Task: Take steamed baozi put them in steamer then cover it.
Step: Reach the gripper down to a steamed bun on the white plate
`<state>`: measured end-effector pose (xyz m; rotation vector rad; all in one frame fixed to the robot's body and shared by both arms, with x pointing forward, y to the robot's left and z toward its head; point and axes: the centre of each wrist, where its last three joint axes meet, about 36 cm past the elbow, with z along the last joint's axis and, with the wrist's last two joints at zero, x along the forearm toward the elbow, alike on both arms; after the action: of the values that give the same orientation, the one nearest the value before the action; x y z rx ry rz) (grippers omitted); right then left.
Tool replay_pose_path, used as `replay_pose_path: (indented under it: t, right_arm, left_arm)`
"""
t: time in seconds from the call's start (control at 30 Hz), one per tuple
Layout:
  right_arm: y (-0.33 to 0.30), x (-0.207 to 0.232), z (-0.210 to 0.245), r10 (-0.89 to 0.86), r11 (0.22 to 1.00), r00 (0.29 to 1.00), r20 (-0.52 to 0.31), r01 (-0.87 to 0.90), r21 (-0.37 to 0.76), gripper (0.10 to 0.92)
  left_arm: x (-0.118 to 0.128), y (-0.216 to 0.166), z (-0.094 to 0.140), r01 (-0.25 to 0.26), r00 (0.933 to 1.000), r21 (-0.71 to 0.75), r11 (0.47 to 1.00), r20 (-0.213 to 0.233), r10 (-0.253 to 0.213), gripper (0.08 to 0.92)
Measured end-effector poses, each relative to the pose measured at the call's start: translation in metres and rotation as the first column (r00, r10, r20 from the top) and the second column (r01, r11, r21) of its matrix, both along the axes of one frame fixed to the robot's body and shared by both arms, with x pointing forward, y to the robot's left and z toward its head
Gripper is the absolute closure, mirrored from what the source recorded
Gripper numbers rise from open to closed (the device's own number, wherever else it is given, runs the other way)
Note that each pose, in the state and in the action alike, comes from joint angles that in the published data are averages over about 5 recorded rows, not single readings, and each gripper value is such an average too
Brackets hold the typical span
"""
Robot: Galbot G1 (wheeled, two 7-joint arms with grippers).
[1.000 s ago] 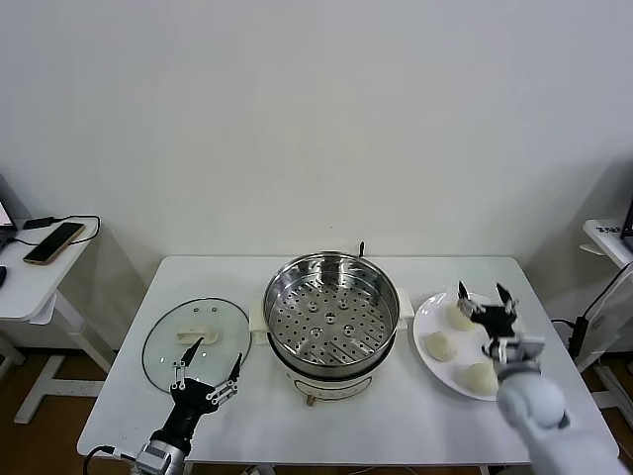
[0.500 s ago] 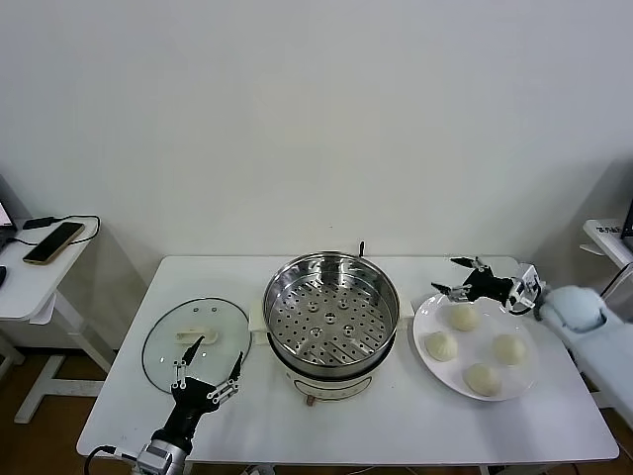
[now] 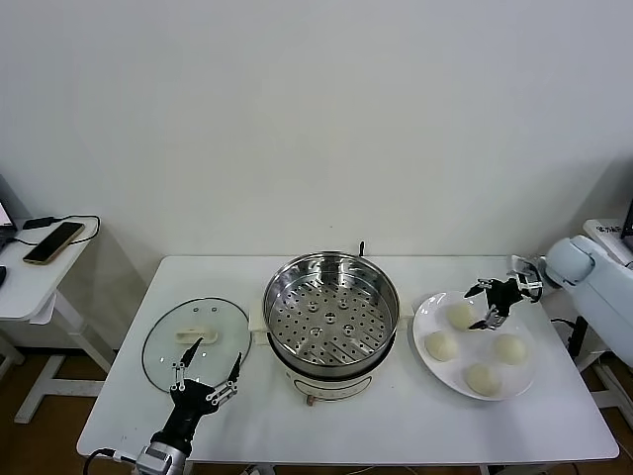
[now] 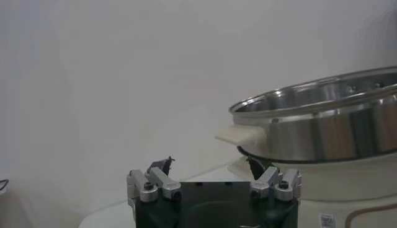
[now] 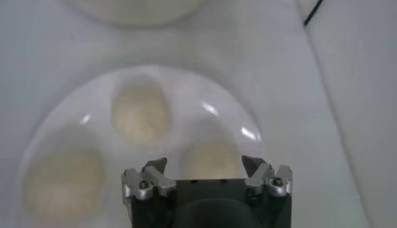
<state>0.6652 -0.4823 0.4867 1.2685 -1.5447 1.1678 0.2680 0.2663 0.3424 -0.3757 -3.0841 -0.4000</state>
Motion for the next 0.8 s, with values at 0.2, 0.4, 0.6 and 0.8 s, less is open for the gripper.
replay_pose_path:
  t: [0.2,0.4,0.6,0.8]
  right_arm:
    - [0.016,0.017,-0.005,0.032,0.998,0.999,-0.012,-0.033,-0.058,0.2]
    - [0.03,0.027,-0.014,0.069,0.992,0.997,-0.027,-0.072,-0.1,0.2]
    - [0.039,0.033,-0.02,0.097,0.986,0.995,-0.037,-0.101,-0.13,0.2]
    - [0.044,0.035,-0.023,0.115,0.982,0.993,-0.038,-0.119,-0.144,0.219]
  left_arm:
    - [0.0,0.0,-0.002,-0.001,1.0,0.002,1.0,-0.002,0.001,0.177]
    - [0.0,0.002,-0.003,-0.003,1.0,0.005,1.0,-0.003,0.003,0.177]
    - [0.0,0.002,-0.004,-0.003,1.0,0.005,1.0,-0.002,0.003,0.177]
    - [-0.001,0.002,-0.005,-0.004,1.0,0.004,1.0,-0.003,0.004,0.177]
